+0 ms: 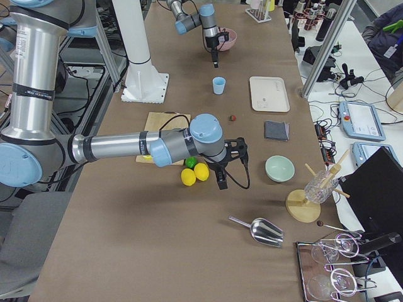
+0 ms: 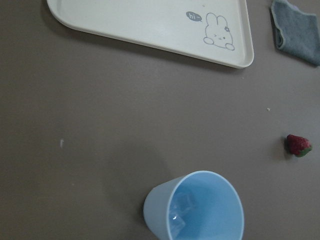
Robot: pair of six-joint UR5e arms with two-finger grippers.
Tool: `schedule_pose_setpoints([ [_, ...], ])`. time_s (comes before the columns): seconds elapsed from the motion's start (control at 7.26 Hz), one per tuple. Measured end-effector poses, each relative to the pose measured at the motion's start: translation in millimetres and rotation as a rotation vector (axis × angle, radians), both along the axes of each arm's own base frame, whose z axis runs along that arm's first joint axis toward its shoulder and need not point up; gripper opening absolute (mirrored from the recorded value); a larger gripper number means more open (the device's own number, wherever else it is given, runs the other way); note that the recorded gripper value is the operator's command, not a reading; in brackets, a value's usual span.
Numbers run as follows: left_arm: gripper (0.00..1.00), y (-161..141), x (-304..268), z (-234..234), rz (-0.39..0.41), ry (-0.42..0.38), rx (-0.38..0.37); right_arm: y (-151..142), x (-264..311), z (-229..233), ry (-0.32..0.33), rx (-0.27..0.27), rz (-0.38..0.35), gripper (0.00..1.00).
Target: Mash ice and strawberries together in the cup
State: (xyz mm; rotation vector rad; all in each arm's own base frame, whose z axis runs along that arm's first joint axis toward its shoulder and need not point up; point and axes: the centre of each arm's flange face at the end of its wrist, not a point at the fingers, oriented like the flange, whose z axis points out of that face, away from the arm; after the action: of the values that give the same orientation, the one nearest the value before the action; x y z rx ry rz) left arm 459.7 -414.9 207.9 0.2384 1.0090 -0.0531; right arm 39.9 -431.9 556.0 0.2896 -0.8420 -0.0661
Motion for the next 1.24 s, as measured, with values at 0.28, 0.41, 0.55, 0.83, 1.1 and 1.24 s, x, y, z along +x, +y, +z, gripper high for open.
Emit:
schedule_pose_setpoints([
  [0.28, 0.99, -11.2, -87.9, 25.9, 0.110, -0.240, 0.030, 0.3, -0.7, 1.5, 0.000, -0.003, -0.002, 1.00],
  [0.41, 0.99, -12.9, -129.3, 50.7, 0.140, -0.311, 0.041, 0.5, -0.9, 2.0, 0.000, -0.004, -0.002, 1.00],
  [0.55, 0.99, -20.0, -174.3, 83.0, 0.175, -0.359, 0.046, 0.8, -1.0, 2.4, 0.000, -0.005, -0.002, 1.00],
  [0.83, 0.99, -48.1, -272.2, 165.0, 0.253, -0.411, 0.017, 1.1, -1.0, 2.8, 0.000, -0.006, -0.003, 1.00],
  [1.1, 0.99, -83.3, -378.9, 260.2, 0.311, -0.411, -0.018, 1.4, -1.0, 3.1, 0.000, -0.007, -0.003, 1.00],
  [1.24, 0.99, -93.7, -425.2, 303.5, 0.325, -0.355, -0.042, 1.2, -1.2, 2.9, 0.000, -0.006, -0.003, 1.00],
])
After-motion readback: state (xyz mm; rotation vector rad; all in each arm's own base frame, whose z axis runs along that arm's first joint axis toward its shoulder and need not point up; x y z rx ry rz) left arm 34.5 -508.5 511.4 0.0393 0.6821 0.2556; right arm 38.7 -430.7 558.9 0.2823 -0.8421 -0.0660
